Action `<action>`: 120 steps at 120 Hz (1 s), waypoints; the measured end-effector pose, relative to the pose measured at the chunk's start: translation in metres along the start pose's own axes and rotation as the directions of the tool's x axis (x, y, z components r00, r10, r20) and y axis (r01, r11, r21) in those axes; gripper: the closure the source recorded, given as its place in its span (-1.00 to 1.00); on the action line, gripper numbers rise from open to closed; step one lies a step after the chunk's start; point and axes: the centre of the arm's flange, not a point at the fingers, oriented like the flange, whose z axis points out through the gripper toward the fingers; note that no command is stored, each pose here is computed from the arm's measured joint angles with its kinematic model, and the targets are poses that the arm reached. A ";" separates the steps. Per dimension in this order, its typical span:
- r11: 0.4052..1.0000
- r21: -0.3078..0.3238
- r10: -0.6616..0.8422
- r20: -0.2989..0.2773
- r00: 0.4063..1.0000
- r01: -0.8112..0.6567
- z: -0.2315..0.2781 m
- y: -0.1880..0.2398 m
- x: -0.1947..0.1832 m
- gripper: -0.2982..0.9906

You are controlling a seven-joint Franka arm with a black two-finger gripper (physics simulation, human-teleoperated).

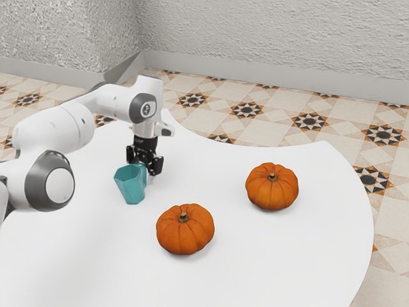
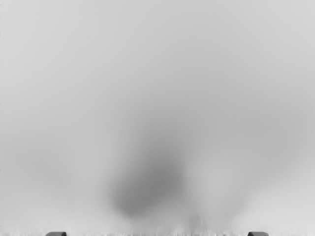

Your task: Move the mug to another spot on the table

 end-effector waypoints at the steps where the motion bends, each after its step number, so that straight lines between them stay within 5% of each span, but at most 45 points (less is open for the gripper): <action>1: 1.000 0.000 0.000 0.000 1.000 0.000 0.000 0.000 0.000 -0.17; 56: 1.000 -0.004 -0.013 0.055 0.998 0.013 0.002 0.008 -0.005 0.34; 120: 0.999 0.009 -0.042 0.149 0.988 0.041 0.006 0.017 -0.015 0.55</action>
